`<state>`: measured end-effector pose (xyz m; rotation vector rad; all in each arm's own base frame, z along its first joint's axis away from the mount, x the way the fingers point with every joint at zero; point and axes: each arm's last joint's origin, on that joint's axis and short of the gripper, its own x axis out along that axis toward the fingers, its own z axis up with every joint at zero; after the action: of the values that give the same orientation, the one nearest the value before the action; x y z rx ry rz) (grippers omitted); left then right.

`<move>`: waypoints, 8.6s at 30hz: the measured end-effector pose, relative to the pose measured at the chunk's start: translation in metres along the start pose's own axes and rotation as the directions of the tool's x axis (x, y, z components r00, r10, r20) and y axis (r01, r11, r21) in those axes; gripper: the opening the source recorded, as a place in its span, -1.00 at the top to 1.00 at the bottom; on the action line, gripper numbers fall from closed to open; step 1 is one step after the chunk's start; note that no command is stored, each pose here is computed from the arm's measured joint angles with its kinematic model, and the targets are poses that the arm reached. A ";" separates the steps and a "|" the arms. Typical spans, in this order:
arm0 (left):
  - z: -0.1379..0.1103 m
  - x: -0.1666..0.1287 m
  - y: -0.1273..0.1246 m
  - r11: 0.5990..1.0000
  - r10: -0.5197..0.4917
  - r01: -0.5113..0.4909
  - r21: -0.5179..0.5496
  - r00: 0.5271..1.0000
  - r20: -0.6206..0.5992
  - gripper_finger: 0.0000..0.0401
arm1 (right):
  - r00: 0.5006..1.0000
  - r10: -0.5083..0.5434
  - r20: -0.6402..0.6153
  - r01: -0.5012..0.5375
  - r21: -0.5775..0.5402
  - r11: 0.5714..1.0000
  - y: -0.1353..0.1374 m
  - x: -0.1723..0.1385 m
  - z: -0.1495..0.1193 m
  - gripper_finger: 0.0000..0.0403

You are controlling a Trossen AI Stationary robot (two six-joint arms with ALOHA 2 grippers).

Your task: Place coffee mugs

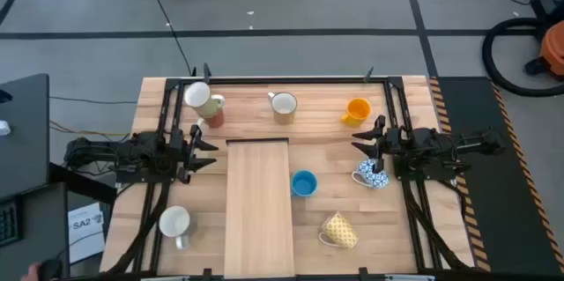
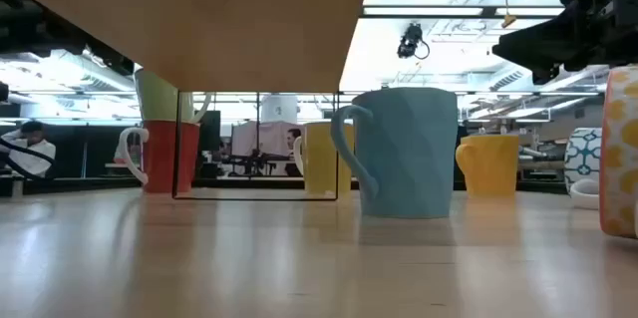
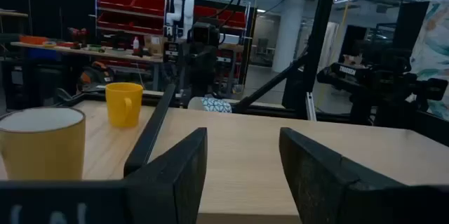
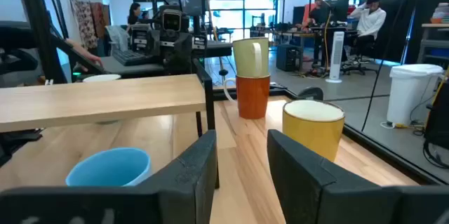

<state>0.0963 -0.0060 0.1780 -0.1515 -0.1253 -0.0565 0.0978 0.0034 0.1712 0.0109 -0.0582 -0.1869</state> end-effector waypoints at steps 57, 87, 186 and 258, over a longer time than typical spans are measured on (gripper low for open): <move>-0.001 0.001 0.000 1.000 0.002 -0.002 0.000 1.000 -0.011 0.07 | 1.000 0.000 0.000 0.000 0.000 1.000 0.000 0.000 0.000 0.34; -0.001 0.001 0.000 1.000 0.001 -0.001 0.001 1.000 -0.011 0.07 | 1.000 0.000 0.000 0.000 0.000 1.000 0.000 0.000 0.000 0.34; 0.142 0.067 0.097 0.464 0.633 -0.871 0.161 0.199 -0.749 -0.57 | 1.000 0.000 0.007 0.000 0.002 1.000 0.000 0.000 0.001 0.34; 0.206 0.081 0.084 0.541 0.668 -0.826 0.158 0.308 -0.677 0.83 | 1.000 0.000 0.007 0.000 0.002 1.000 0.000 0.000 0.001 0.34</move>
<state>0.1576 0.1043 0.3779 -0.4024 0.7329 0.8659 0.0977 0.0033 0.1720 0.0125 -0.0653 -0.1869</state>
